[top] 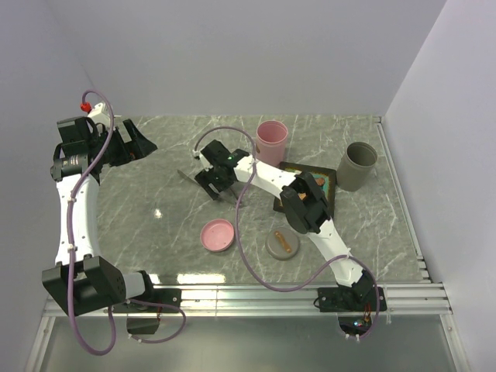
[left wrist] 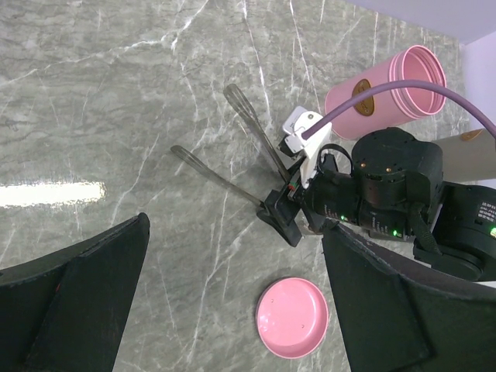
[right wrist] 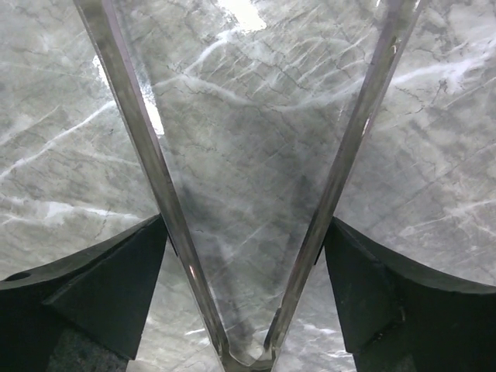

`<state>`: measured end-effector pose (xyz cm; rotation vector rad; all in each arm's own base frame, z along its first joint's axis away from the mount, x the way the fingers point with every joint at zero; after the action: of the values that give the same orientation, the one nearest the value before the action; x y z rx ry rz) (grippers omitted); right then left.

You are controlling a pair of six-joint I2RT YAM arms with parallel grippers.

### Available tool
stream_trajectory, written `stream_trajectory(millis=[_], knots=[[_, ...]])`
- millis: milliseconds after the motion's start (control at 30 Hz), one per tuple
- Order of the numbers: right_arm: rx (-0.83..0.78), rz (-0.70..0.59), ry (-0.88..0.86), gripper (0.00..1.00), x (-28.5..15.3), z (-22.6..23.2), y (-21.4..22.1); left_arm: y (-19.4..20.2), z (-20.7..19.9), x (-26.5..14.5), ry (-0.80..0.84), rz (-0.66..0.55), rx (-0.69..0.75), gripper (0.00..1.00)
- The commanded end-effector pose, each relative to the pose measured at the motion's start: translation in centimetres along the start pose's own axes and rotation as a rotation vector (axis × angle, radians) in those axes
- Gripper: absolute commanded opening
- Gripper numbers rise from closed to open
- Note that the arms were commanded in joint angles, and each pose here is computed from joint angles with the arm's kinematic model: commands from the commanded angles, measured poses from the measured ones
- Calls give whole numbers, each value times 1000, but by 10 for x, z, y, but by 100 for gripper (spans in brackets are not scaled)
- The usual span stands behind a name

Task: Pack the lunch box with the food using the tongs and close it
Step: Grab the clamp with the right arm

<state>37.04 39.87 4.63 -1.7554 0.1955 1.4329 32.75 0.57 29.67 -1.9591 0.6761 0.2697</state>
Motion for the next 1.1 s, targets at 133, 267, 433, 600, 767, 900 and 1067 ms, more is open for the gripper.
stream_trajectory(millis=[133, 267, 433, 600, 767, 900, 1067], knots=[[9, 74, -5, 80, 20, 7, 18, -7, -7, -6, 18, -29, 29, 99], [3, 48, 13, 64, 10, 4, 14, -7, -7, -6, 20, -25, 33, 99], [-14, -48, -3, 59, -43, 6, -11, -4, -11, -6, 54, -16, 41, 99], [-31, -120, -80, 56, -99, 17, -30, -8, -26, -12, 144, -33, 84, 99], [-55, -150, -135, 56, -147, 24, -34, -9, -39, -17, 212, -50, 87, 99], [-68, -173, -161, 56, -177, 27, -29, -8, -51, -26, 268, -79, 132, 98], [-67, -215, -207, 56, -213, 29, -29, 6, -63, -43, 340, -130, 314, 97]])
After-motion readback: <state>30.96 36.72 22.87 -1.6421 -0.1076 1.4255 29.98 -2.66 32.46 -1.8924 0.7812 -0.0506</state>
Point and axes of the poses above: each gripper's point midway between its finger pads, its own x axis out along the fingers, its own z axis along the line the jaws close on, y = z × x, the point moved 3 cm from there along -x, back along the fingers
